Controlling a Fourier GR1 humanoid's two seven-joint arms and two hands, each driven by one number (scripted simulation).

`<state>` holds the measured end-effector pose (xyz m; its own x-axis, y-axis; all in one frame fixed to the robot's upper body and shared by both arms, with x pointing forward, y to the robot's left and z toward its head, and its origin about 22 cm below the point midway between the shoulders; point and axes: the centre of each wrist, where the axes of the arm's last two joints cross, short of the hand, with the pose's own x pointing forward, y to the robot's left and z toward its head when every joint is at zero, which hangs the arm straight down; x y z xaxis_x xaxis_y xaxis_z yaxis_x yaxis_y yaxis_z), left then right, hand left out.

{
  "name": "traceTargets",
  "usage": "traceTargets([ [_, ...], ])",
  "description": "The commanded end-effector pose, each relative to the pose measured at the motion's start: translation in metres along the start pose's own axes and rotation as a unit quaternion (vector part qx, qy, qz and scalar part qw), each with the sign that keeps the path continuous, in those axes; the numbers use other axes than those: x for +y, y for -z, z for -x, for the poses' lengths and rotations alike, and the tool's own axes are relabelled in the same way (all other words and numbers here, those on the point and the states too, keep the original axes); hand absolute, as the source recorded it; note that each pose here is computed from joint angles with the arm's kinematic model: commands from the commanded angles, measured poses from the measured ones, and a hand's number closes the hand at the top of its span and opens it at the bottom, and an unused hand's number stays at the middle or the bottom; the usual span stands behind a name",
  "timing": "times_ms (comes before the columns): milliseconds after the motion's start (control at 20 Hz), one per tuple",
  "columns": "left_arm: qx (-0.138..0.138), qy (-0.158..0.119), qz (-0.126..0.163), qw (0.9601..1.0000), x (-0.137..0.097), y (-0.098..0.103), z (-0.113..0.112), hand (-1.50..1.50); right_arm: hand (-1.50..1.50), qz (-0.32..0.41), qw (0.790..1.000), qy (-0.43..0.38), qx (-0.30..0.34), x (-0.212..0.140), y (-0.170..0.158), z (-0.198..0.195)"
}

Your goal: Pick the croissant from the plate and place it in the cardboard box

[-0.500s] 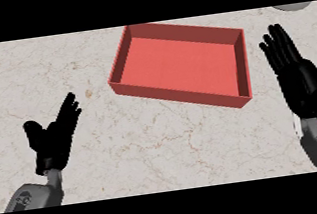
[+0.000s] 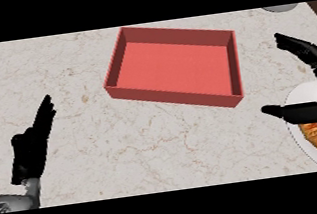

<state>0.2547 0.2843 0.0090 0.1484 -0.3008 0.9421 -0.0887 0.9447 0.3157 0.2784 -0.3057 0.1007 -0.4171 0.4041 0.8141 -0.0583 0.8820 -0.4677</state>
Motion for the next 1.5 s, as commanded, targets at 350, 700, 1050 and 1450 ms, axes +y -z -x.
traceTargets([
  [350,-0.016,0.03,-0.008,0.9994,0.002,-0.015,0.012,0.0,-1.5,-0.051,0.991,-0.119,-0.028,-0.078,-0.058,0.047],
  [700,-0.021,0.033,-0.006,0.9992,0.0,-0.018,0.012,0.0,-1.5,-0.203,0.918,-0.337,0.046,-0.132,-0.05,0.003],
  [1050,-0.011,0.021,-0.005,0.9997,-0.002,-0.025,0.014,0.0,-1.5,-0.331,0.834,-0.417,0.143,-0.093,-0.063,-0.012],
  [1450,-0.011,0.033,-0.003,0.9994,0.011,-0.014,0.024,0.0,-1.5,-0.328,0.815,-0.439,0.189,-0.066,-0.076,-0.014],
])
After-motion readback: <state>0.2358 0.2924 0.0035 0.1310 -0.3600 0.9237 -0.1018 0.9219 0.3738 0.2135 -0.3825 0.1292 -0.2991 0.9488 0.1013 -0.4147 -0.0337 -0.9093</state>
